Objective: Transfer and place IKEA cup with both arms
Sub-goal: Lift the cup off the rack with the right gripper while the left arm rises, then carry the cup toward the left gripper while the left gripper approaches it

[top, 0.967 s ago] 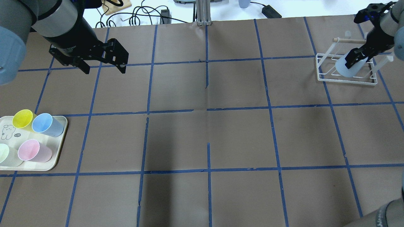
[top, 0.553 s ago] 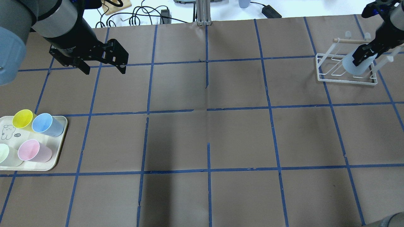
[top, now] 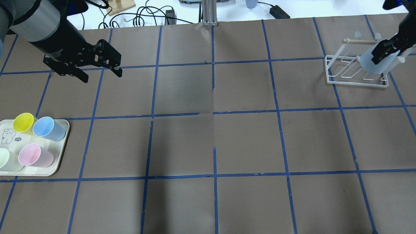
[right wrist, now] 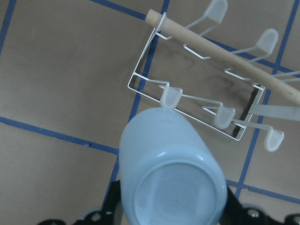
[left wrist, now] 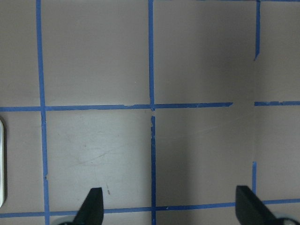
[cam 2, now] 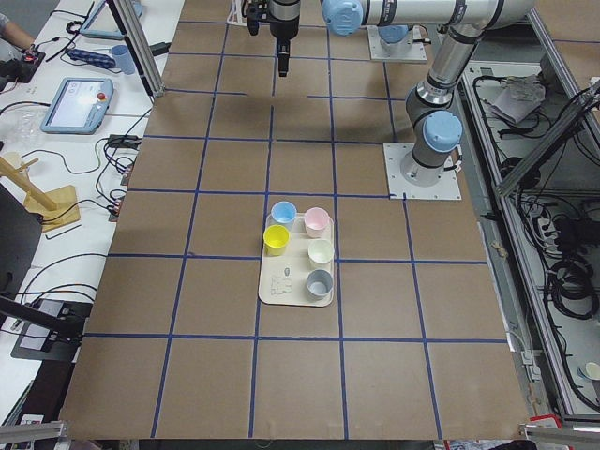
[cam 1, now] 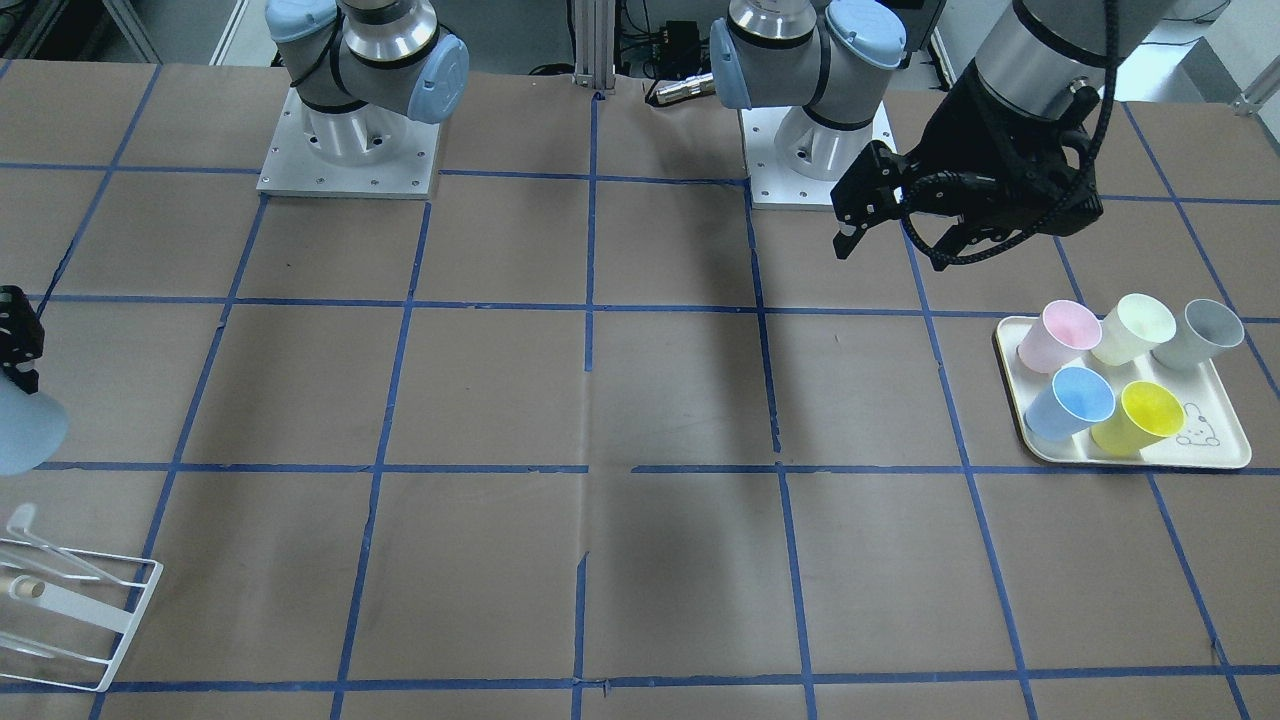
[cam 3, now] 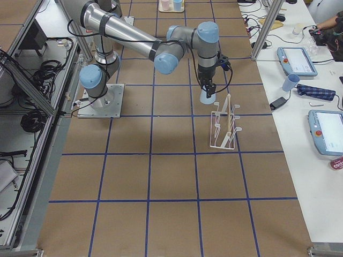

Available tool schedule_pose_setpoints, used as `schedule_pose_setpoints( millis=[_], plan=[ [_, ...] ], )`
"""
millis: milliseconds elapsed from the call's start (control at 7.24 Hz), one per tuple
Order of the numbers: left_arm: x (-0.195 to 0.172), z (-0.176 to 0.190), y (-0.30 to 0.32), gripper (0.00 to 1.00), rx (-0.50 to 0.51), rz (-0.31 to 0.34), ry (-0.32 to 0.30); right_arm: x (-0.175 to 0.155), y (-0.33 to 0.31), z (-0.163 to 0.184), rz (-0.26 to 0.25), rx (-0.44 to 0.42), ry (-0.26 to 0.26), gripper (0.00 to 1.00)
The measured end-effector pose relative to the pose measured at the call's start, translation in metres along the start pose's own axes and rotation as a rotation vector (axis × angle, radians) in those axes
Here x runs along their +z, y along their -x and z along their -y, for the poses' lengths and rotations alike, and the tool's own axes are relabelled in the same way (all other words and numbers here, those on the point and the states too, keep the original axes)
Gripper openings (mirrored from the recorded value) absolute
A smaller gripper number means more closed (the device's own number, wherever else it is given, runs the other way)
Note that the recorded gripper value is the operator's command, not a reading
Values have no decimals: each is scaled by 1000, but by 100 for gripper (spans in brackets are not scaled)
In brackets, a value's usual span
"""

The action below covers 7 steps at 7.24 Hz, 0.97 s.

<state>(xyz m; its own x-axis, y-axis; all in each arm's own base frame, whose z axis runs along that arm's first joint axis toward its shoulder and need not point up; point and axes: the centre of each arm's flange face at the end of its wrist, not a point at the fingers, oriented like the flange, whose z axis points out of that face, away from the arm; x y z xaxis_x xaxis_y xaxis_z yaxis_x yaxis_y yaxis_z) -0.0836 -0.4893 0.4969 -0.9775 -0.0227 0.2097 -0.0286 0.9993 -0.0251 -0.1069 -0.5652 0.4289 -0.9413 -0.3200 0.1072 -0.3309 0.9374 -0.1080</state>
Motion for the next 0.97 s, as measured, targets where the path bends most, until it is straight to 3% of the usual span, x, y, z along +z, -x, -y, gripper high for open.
schedule_pose_setpoints(
  millis=[138, 276, 553, 967],
  plan=[
    [7, 0, 17, 100, 22, -85, 27, -5, 16, 5, 86, -10, -28, 11],
    [19, -1, 36, 100, 51, -192, 37, -5, 35, 11, 215, -14, -67, 10],
    [41, -2, 59, 100, 34, -408, 7, -6, 75, 20, 514, 23, -132, 10],
    [65, -11, 36, 100, -55, -779, -61, -25, 132, 25, 959, 157, -205, 10]
  ],
)
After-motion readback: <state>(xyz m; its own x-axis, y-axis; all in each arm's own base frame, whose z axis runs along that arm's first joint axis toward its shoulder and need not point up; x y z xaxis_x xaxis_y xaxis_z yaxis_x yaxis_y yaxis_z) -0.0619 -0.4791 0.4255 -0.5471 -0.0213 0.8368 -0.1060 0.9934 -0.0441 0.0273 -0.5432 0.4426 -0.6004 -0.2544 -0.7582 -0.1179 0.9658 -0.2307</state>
